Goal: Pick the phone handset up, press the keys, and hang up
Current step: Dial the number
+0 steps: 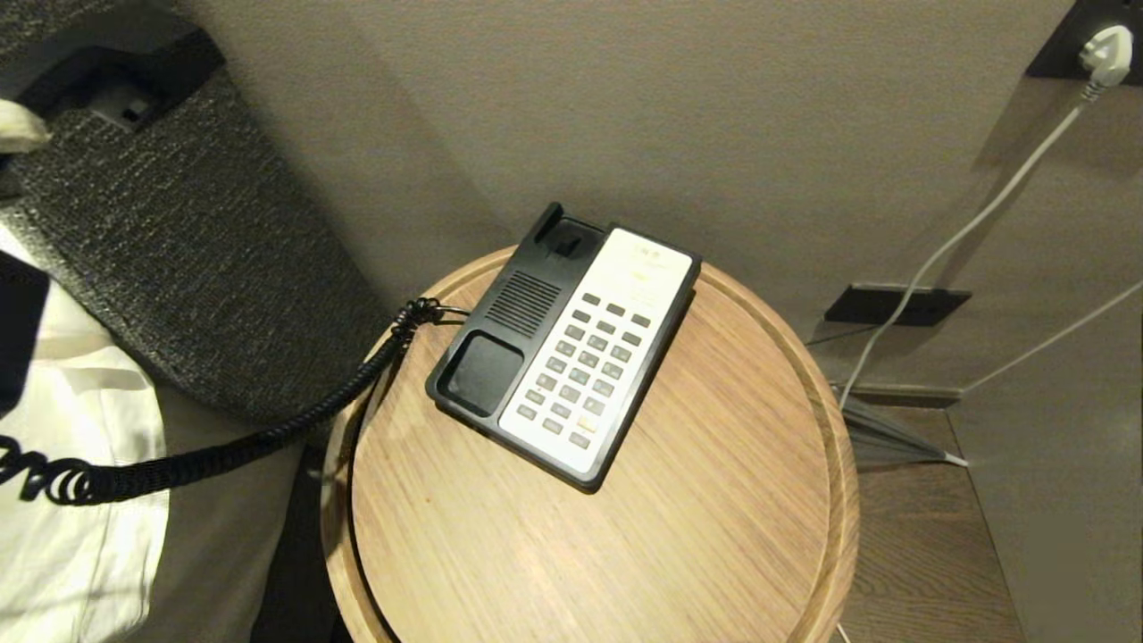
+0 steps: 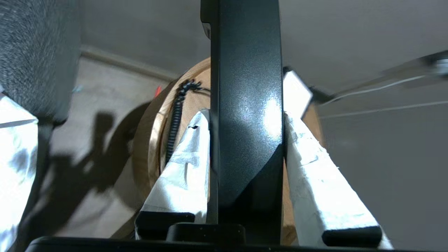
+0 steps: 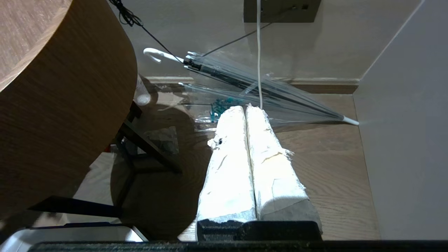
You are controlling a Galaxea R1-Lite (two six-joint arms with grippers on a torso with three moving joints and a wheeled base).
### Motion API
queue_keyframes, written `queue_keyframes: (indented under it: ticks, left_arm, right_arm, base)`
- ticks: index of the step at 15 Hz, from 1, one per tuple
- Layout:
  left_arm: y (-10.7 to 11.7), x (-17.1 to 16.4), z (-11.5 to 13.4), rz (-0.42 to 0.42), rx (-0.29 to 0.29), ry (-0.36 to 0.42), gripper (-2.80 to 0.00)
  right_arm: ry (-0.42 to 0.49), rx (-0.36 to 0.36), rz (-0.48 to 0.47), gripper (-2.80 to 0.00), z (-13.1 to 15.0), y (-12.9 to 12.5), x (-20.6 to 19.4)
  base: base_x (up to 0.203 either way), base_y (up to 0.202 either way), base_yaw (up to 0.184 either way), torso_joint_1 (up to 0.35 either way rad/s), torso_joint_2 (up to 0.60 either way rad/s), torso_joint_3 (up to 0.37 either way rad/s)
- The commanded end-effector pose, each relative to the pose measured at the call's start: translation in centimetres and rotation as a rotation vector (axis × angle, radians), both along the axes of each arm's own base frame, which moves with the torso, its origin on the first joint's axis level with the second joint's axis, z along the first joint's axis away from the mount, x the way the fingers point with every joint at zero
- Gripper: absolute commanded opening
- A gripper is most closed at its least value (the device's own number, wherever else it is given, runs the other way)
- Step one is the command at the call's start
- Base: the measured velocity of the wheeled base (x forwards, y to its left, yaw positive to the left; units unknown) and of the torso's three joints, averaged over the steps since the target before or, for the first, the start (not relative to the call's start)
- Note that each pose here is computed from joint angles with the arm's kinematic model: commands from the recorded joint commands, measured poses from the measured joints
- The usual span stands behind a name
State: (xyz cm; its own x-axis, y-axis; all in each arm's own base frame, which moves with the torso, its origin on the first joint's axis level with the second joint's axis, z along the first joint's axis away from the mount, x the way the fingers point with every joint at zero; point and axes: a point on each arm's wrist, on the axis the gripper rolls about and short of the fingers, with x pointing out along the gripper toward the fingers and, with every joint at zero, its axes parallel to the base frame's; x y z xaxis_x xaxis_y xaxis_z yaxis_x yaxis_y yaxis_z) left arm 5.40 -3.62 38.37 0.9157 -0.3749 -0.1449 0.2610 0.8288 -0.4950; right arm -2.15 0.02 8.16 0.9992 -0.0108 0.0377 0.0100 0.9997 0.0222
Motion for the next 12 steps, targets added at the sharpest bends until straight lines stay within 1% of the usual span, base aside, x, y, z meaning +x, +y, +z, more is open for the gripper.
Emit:
queue_keyframes:
  ticks: [1,3,5,6,7,8,10,11,12]
  left_arm:
    - [2.4,-2.9,-0.9,-0.001,-0.049,-0.073,-2.80]
    - [1.9,-2.3,-1.1,-0.009,-0.037,-0.065,-2.80]
    - [2.0,-2.5,-1.2,-0.012,-0.069,-0.088,-2.80]
    - [2.0,-2.4,-1.1,-0.024,-0.094,-0.113,-2.80]
    - [1.9,-2.4,-0.9,-0.040,-0.121,-0.144,-2.80]
    - [1.9,-2.4,-0.6,-0.053,-0.148,-0.175,-2.80]
    - [1.8,-2.4,0.3,-0.061,-0.185,-0.214,-2.80]
    - [1.8,-2.3,0.5,-0.049,-0.216,-0.217,-2.80]
    - [1.7,-2.1,0.3,-0.041,-0.243,-0.197,-2.80]
  right_arm:
    - [0.022,-0.050,0.010,-2.80,-0.6,0.0,0.1]
    - [0.023,-0.054,0.016,-2.80,-0.6,0.0,0.1]
    - [0.020,-0.053,0.017,-2.80,-0.6,0.0,0.1]
    - [0.010,-0.054,0.019,-2.80,-0.3,0.0,0.1]
    - [-0.010,-0.051,0.027,-2.80,0.6,0.1,-0.2]
    - [-0.019,-0.047,0.044,-2.80,2.1,0.1,-1.0]
    - [-0.048,-0.027,0.098,-2.80,6.7,0.3,-4.2]
    - [-0.081,-0.008,0.129,-2.80,9.6,0.4,-6.1]
    - [-0.091,0.023,0.150,-2.80,12.2,0.4,-7.1]
  base:
    - [0.000,0.000,0.000,0.000,0.00,0.000]
    - [0.000,0.000,0.000,0.000,0.00,0.000]
    - [0.000,0.000,0.000,0.000,0.00,0.000]
    - [0.000,0.000,0.000,0.000,0.00,0.000]
    - [0.000,0.000,0.000,0.000,0.00,0.000]
    - [0.000,0.000,0.000,0.000,0.00,0.000]
    - [0.000,0.000,0.000,0.000,0.00,0.000]
    - [0.000,0.000,0.000,0.000,0.00,0.000]
    - [0.000,0.000,0.000,0.000,0.00,0.000]
